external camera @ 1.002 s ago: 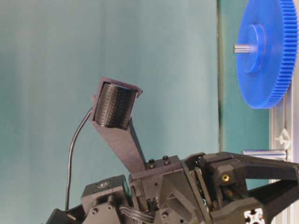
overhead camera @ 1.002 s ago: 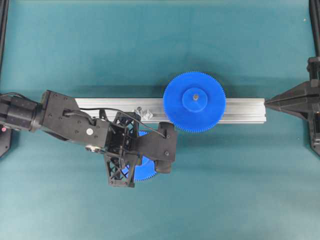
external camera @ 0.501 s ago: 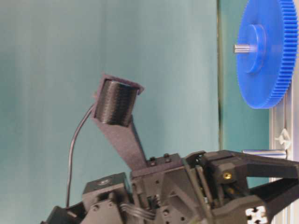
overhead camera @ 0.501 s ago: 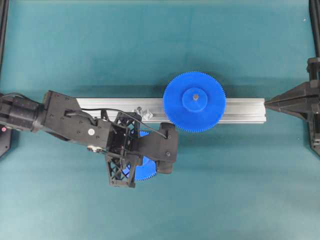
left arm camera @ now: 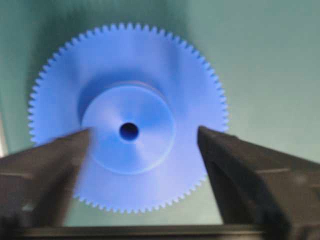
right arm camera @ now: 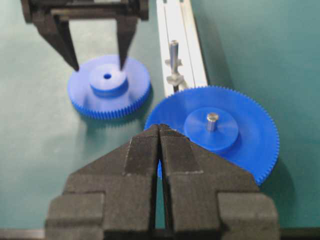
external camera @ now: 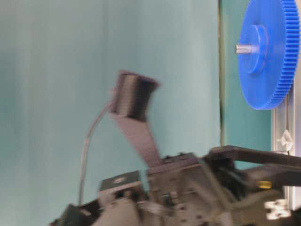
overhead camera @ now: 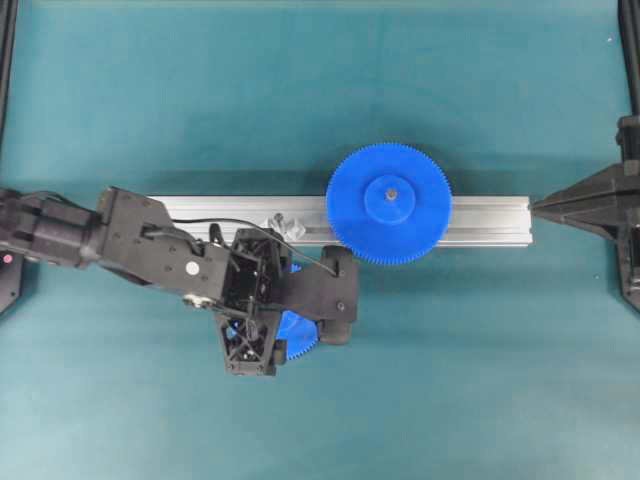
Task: Insert the small gear onto the shaft.
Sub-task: 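Lower the left gripper and close it on the small gear's hub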
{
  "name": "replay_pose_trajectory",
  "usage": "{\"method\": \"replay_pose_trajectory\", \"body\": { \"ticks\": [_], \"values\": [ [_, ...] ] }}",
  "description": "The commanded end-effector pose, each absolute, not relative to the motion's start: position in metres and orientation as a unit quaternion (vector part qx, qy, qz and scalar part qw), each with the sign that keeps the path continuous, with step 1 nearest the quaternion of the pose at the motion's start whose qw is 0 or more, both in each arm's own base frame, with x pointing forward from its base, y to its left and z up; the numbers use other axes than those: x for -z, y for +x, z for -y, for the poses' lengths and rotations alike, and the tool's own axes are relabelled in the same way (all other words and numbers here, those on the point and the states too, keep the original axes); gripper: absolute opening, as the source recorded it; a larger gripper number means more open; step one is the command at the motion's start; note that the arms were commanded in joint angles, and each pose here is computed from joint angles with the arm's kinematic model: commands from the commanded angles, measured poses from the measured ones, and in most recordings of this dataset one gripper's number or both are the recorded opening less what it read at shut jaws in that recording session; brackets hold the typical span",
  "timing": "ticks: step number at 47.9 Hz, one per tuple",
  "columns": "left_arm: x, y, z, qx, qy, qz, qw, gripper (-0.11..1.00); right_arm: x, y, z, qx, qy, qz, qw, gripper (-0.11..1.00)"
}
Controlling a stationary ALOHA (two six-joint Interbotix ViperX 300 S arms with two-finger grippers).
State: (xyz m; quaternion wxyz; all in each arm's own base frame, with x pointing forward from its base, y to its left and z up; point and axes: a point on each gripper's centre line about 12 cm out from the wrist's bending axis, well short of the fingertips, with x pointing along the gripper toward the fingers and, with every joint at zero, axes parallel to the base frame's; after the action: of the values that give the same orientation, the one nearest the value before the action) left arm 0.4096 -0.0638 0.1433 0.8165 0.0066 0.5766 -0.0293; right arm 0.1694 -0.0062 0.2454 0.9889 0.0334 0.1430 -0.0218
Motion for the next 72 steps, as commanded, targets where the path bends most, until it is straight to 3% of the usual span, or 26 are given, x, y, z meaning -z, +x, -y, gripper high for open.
{"method": "replay_pose_trajectory", "body": {
  "ticks": [1,72],
  "values": [
    [-0.157,0.415,0.066,0.032,0.007,-0.56,0.828,0.94,-0.25,0.17,0.006,0.022,0.039,-0.136,0.99,0.04],
    [-0.136,0.419,0.059,0.022,0.002,-0.576,0.817,0.94,-0.246,0.169,0.006,0.023,0.041,-0.141,0.989,0.04]
  ]
}}
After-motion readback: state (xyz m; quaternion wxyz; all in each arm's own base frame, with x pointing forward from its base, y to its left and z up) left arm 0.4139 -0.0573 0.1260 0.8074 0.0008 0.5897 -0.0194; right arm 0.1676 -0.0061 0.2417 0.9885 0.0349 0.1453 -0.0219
